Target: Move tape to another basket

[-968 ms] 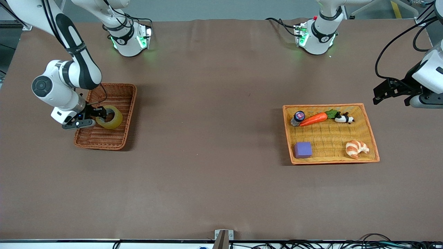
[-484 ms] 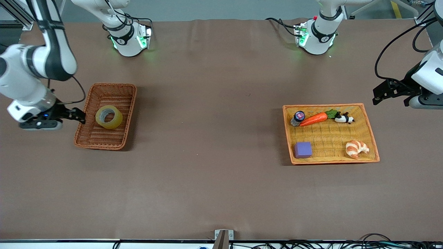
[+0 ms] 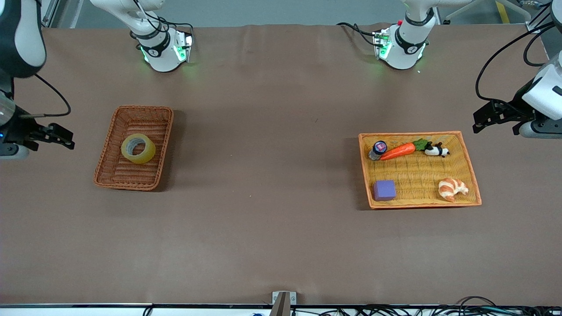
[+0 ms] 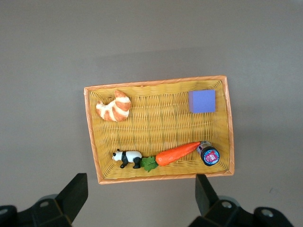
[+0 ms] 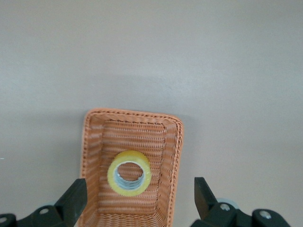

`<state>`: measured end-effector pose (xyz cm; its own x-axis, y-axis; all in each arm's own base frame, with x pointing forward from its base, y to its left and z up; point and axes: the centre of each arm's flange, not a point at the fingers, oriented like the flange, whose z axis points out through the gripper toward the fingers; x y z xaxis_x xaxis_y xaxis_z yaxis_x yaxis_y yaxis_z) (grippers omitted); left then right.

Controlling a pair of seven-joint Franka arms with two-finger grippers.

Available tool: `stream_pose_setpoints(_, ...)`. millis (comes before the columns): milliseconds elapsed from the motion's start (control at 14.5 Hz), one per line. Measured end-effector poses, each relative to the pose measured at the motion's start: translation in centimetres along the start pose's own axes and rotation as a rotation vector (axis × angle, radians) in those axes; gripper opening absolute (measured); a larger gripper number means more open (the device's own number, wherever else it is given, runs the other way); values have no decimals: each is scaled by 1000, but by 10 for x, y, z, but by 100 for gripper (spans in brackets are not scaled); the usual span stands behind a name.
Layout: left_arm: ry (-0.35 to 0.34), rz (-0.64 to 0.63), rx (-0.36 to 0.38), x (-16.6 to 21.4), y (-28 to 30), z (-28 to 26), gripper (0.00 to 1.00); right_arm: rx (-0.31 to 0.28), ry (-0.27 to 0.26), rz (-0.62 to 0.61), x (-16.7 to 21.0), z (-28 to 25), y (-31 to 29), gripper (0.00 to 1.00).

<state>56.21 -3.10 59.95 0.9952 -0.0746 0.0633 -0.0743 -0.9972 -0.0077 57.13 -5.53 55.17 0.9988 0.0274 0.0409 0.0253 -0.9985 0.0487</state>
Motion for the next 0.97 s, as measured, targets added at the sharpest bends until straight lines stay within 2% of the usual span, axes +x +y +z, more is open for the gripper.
stream_pose_setpoints(207, -2, 0, 0, 0, 0, 1, 100, 3, 23, 87, 4, -45, -31, 100)
stream_pose_setpoints(415, -7, 0, 0, 2, 0, 4, 100, 5, 56, 101, 4, -88, -43, 100)
stream_pose_setpoints(760, -9, 0, 0, 2, 0, 6, 100, 4, -23, 121, -7, -97, -40, 100)
stream_pose_setpoints(968, -9, 0, 0, 2, 0, 5, 100, 3, -50, 121, -7, -90, -40, 100)
